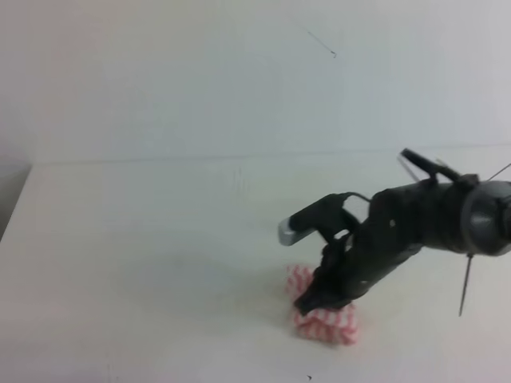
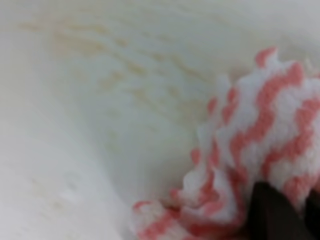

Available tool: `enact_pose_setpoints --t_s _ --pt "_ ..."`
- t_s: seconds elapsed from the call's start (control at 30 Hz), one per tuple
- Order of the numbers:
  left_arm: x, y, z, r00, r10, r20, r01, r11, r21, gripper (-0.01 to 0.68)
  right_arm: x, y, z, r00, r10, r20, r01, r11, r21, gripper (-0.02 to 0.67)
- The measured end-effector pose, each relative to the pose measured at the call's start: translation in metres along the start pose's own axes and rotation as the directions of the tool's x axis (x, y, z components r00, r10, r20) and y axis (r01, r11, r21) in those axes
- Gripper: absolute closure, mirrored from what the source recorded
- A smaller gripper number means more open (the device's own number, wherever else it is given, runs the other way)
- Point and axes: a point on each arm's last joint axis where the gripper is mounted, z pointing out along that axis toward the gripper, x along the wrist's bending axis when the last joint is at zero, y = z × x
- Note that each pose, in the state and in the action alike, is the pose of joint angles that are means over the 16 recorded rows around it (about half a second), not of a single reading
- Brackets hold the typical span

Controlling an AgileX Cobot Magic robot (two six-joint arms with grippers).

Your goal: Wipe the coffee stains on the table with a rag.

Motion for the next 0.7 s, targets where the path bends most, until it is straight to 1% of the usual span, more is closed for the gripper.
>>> enact_pose_setpoints --t_s 0.2,0.3,0.37,0.47,0.53,0.6,0.7 --pt "0.0 -0.002 0.001 1.0 0.0 -0.001 0.0 1.0 0.004 0.673 0.062 0.021 0.004 0.994 -0.089 -0.071 0.083 0.994 -0.072 0.617" --pt "0.0 0.0 0.0 1.0 0.0 0.0 0.0 1.0 -0.001 0.673 0.084 0.03 0.003 0.987 -0.134 -0.089 0.125 0.987 -0.099 0.617" --pt "0.0 0.001 0.0 1.0 0.0 0.001 0.0 1.0 -0.002 0.673 0.092 0.035 0.002 0.982 -0.164 -0.09 0.154 0.982 -0.11 0.617" --pt "0.0 0.0 0.0 1.0 0.0 0.0 0.0 1.0 0.0 0.673 0.096 0.04 0.0 0.977 -0.198 -0.076 0.189 0.976 -0.111 0.617" --pt "0.0 0.0 0.0 1.0 0.0 0.0 0.0 1.0 0.0 0.673 0.091 0.043 -0.001 0.976 -0.209 -0.057 0.203 0.974 -0.101 0.617" --pt "0.0 0.001 0.0 1.0 0.0 0.001 0.0 1.0 -0.002 0.673 0.082 0.043 -0.002 0.977 -0.21 -0.032 0.207 0.975 -0.081 0.618" --pt "0.0 0.002 -0.001 1.0 0.0 0.001 0.0 1.0 -0.005 0.673 0.059 0.043 -0.003 0.981 -0.194 0.021 0.194 0.98 -0.038 0.618"
